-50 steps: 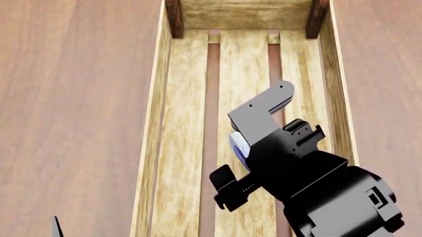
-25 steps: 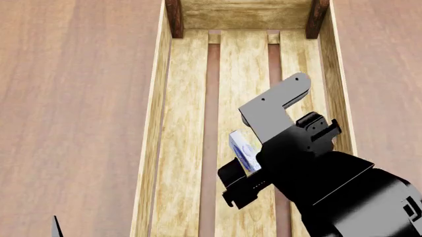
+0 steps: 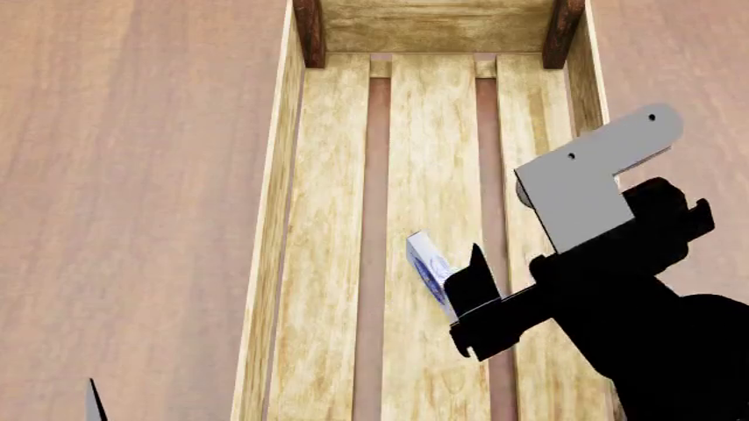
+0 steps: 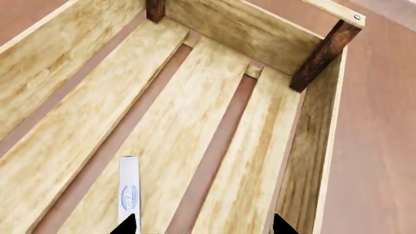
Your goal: Pick up the cream cheese and put it in the tray.
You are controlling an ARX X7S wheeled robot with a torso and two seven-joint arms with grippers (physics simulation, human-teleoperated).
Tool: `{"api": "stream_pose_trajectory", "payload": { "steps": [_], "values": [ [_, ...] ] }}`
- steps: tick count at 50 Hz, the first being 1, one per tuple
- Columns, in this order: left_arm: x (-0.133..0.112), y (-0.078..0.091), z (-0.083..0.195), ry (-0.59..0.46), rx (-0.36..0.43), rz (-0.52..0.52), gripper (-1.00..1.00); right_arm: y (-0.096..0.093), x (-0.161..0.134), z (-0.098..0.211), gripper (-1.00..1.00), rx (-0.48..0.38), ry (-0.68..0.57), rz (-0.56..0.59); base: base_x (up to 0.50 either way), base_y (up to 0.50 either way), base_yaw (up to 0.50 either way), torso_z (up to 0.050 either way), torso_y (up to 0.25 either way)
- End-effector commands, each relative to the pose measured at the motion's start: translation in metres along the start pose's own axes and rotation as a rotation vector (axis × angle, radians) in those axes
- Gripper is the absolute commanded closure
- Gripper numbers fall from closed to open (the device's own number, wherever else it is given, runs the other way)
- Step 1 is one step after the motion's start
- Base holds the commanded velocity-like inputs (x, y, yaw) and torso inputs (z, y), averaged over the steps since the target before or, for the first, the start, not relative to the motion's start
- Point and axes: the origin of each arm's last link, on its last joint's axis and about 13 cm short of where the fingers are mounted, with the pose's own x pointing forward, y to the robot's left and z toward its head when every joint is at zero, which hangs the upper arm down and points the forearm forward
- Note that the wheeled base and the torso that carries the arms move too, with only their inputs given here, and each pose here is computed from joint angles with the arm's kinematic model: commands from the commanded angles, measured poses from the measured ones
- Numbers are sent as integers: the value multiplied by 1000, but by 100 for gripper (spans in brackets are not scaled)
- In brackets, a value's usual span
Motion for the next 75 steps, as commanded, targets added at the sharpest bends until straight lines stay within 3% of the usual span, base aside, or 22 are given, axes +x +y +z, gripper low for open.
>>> {"api": "stream_pose_trajectory", "payload": {
  "steps": [1, 12, 19, 28, 30, 31, 32, 34, 36, 44, 51, 75],
  "values": [
    [6, 6, 3, -16, 31, 18, -100, -12, -20, -10, -100, 68, -87, -69, 0, 0, 0, 0, 0],
    [19, 18, 18, -81, 82, 64, -100, -25, -29, -23, -100, 189, -178, -94, 0, 0, 0, 0, 0],
    [42, 28, 44, -192, 151, 81, -100, -28, -32, -35, -100, 234, -194, -115, 0, 0, 0, 0, 0],
    [75, 39, 65, -225, 178, 110, -100, -26, -29, -48, -100, 267, -194, -131, 0, 0, 0, 0, 0],
    [81, 41, 68, -209, 165, 103, -100, -26, -27, -51, -100, 269, -191, -134, 0, 0, 0, 0, 0],
    [90, 39, 66, -107, 190, 21, -100, -25, -26, -53, -100, 266, -189, -127, 0, 0, 0, 0, 0],
    [97, 39, 65, -48, 176, 47, -100, -26, -25, -54, -100, 268, -185, -130, 0, 0, 0, 0, 0],
    [101, 39, 67, -99, 157, 21, -100, -26, -24, -55, -100, 265, -185, -135, 0, 0, 0, 0, 0],
    [112, 41, 68, -71, 118, 28, -100, -26, -23, -55, -100, 272, -190, -135, 0, 0, 0, 0, 0],
    [144, 48, 84, -90, 138, 51, -100, -25, -22, -54, -100, 257, -204, -157, 0, 0, 0, 0, 0],
    [167, 49, 104, -122, 167, 48, -100, -27, -27, -35, -100, 228, -231, -174, 0, 0, 0, 0, 0],
    [183, 48, 162, -242, 171, 37, -100, -21, -41, -14, -100, 178, -310, -190, 0, 0, 0, 0, 0]
  ]
}}
